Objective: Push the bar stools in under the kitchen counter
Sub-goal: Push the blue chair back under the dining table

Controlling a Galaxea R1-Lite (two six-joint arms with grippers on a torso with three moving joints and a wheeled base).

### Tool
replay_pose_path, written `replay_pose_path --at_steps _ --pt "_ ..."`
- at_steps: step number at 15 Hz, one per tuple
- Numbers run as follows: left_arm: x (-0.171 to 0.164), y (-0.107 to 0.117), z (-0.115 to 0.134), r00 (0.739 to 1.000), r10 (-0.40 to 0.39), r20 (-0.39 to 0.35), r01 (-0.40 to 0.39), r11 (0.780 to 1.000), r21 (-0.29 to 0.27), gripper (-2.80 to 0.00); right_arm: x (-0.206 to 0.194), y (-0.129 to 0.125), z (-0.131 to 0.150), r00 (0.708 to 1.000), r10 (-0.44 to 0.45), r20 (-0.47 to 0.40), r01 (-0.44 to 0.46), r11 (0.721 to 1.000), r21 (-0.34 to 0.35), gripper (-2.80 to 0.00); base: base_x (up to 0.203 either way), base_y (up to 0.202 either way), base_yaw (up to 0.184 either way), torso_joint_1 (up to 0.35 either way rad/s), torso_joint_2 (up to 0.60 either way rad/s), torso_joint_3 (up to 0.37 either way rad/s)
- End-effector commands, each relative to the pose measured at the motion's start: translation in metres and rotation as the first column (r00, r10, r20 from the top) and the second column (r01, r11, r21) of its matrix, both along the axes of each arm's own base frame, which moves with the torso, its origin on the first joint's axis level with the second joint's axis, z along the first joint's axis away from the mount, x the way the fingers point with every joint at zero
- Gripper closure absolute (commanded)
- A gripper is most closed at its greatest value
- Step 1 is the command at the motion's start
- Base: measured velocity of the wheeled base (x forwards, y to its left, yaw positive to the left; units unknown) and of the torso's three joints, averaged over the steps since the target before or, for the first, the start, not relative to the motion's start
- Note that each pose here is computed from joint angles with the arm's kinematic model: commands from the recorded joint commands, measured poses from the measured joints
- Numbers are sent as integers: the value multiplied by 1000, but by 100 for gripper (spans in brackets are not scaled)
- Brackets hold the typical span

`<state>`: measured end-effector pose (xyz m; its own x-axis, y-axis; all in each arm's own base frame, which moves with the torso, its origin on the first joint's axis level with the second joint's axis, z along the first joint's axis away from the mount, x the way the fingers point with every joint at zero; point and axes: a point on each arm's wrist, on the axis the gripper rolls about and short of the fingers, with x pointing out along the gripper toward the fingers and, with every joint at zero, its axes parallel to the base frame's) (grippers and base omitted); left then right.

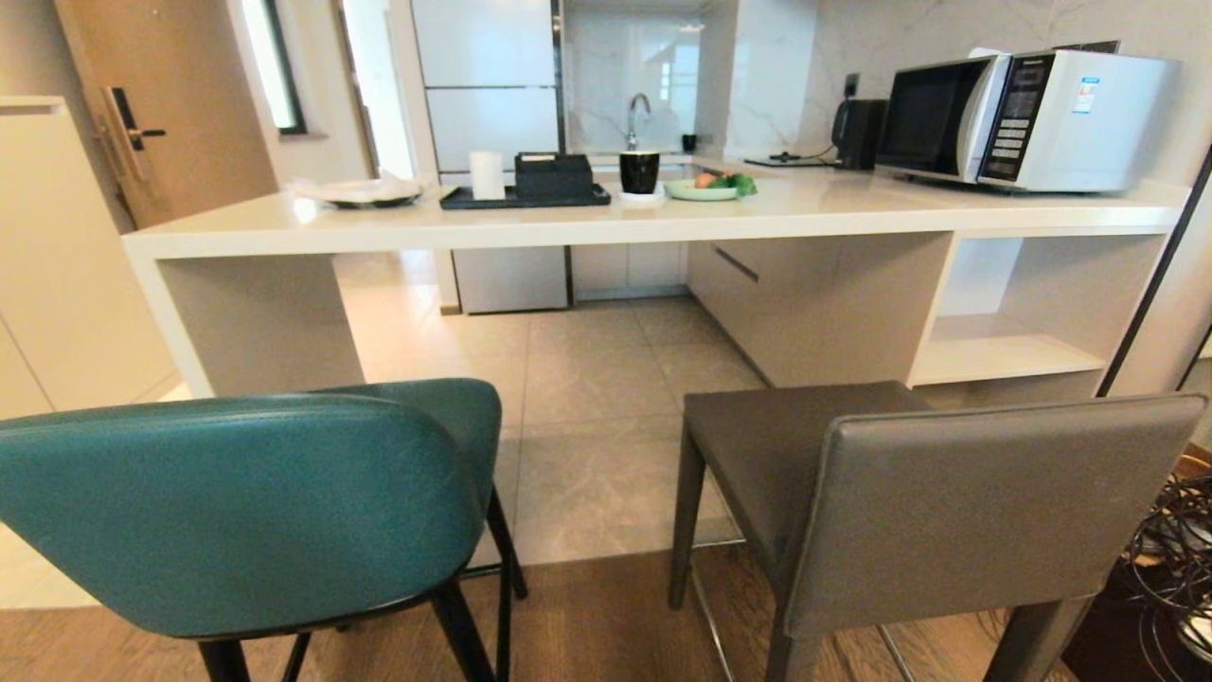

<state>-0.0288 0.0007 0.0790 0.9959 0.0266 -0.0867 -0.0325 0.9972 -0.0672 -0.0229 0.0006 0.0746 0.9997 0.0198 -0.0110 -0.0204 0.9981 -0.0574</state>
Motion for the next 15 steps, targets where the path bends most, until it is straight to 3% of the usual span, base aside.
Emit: replay_pose_path --at_steps 1,15 --pt "0 0 0 1000 1 -2 -1 1000 0 0 0 0 0 1000 0 0 0 1000 -1 0 0 199 -3 -2 0 2" --pt "0 0 0 1000 4 -4 -4 1000 -2 0 0 0 0 1000 0 0 0 1000 -1 0 0 197 -2 4 2 4"
